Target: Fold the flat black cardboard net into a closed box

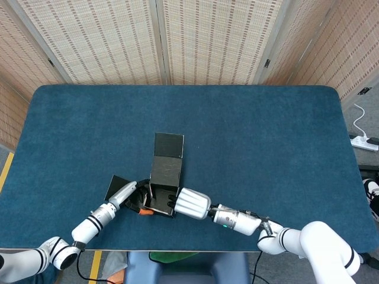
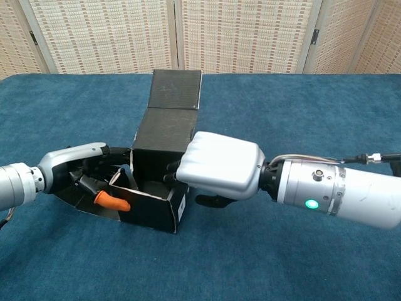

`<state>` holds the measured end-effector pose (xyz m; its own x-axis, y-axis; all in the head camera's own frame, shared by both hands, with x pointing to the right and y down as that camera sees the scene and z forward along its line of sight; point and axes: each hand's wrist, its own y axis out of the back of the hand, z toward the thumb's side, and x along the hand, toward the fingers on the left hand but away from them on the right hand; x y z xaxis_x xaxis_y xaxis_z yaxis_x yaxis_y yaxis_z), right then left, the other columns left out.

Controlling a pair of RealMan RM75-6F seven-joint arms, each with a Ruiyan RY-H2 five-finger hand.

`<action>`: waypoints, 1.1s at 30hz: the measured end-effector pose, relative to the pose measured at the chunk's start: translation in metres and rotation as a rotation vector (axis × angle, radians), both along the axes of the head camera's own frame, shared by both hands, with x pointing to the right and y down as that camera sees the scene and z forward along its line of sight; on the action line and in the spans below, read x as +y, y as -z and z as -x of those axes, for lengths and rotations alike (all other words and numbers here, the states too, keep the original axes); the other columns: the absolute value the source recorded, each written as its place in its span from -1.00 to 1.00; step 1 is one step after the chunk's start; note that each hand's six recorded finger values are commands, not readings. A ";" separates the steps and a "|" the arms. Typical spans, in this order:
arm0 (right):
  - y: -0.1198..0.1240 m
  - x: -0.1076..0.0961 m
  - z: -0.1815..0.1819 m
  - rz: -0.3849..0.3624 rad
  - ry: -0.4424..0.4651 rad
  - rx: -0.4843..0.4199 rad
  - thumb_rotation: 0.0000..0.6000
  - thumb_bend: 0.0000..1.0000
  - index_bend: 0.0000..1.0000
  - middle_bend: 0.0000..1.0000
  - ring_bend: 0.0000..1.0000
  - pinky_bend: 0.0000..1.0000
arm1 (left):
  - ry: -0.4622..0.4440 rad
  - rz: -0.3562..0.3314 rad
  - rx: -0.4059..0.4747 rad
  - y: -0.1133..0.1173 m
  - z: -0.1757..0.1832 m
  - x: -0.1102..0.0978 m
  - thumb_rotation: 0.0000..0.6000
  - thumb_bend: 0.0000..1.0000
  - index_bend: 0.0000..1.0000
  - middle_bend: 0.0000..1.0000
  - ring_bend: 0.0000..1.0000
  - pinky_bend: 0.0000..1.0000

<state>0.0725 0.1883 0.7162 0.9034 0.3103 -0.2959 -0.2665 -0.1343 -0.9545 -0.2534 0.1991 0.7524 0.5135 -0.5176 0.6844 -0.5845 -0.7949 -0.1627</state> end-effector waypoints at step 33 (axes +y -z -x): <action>0.015 0.011 -0.089 0.787 -0.830 -0.125 1.00 -1.00 -1.00 -1.00 0.28 1.00 | 0.073 -0.220 -0.110 0.066 0.033 -0.005 1.00 -0.63 -1.00 -1.00 -1.00 -0.89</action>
